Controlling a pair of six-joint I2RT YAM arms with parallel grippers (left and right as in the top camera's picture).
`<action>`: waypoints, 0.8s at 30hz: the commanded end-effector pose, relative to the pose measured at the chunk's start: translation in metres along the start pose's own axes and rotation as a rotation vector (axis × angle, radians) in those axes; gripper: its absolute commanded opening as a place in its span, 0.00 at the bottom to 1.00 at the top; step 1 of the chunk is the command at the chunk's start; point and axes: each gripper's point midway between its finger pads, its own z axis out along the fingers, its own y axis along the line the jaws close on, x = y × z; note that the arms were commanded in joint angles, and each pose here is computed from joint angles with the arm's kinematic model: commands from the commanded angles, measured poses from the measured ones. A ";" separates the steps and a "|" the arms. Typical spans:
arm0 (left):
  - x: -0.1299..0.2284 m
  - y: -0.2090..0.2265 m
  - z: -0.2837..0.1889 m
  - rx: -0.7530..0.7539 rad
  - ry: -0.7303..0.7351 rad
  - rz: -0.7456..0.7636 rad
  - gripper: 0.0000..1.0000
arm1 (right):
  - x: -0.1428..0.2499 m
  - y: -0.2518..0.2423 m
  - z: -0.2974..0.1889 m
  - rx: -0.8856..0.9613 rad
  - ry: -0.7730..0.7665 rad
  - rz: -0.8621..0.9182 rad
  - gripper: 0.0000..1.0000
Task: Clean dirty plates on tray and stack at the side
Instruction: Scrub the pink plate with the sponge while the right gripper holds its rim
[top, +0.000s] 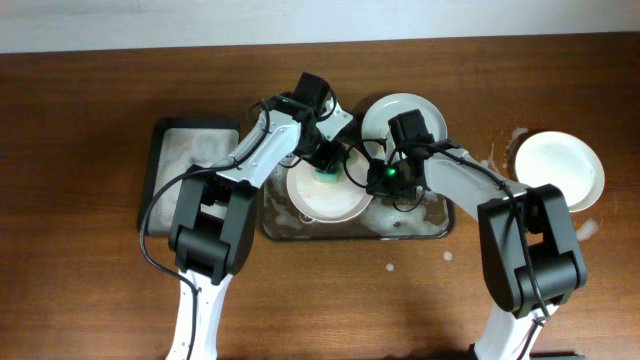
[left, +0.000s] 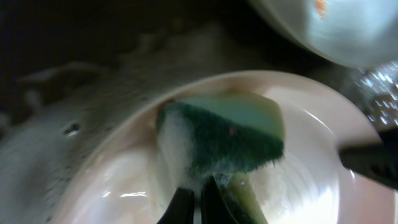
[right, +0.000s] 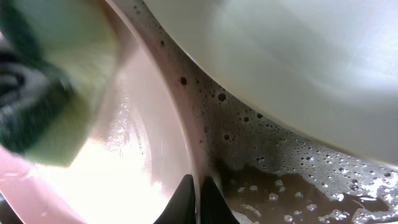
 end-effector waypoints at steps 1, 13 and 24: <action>0.026 0.058 0.002 -0.317 0.082 -0.231 0.00 | 0.007 -0.002 0.005 0.007 0.026 -0.010 0.04; 0.105 -0.029 -0.014 0.165 0.419 0.053 0.00 | 0.007 -0.002 0.005 0.007 0.026 -0.011 0.04; 0.052 -0.012 0.006 0.093 0.192 0.101 0.01 | 0.007 -0.002 0.005 0.007 0.026 -0.010 0.04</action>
